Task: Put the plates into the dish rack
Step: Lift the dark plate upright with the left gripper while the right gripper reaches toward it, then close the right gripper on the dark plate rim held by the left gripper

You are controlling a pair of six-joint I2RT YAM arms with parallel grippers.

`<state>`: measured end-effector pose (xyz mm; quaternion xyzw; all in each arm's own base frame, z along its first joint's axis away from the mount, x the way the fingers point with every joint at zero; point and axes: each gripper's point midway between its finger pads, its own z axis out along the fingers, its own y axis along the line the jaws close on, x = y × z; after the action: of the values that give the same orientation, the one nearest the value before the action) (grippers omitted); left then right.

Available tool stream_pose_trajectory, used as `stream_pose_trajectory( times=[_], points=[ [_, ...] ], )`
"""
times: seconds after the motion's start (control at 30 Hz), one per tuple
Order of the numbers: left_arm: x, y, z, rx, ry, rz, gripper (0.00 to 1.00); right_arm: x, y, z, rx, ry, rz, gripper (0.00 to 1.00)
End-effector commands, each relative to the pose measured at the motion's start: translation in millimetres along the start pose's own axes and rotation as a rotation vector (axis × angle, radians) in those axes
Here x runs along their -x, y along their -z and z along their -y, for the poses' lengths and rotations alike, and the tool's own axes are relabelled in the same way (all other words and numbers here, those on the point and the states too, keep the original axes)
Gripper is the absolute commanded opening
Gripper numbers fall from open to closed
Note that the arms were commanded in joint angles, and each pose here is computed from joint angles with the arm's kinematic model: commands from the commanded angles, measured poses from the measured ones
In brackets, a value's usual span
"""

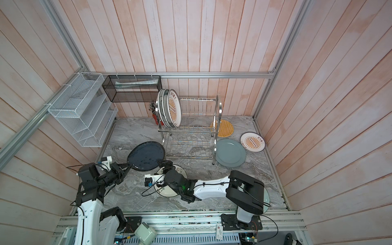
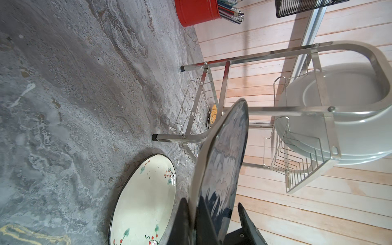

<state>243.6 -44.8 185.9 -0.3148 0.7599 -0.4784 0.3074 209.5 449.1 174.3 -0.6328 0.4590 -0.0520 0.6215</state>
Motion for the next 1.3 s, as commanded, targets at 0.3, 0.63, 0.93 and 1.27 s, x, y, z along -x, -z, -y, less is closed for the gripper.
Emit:
stream_pose_trajectory(
  times=[0.3, 0.63, 0.93, 1.27],
  points=[
    [-1.8, 5.0, 30.4, -0.082, -0.101, -0.016, 0.0, -14.4, -46.5, 13.1, -0.13, 0.18, -0.152, 0.65],
    [2.1, 3.7, 29.7, -0.063, -0.1, -0.013, 0.0, -11.5, -53.3, 23.2, -0.174, 0.237, -0.153, 0.18],
    [-3.4, 1.0, 32.7, -0.109, -0.07, -0.054, 0.0, -7.5, -44.4, 41.2, -0.213, 0.214, -0.148, 0.0],
    [-0.5, 12.3, 73.4, -0.213, -0.122, -0.058, 0.99, 1.1, -1.7, 84.6, -0.265, -0.018, -0.146, 0.0]
  ],
)
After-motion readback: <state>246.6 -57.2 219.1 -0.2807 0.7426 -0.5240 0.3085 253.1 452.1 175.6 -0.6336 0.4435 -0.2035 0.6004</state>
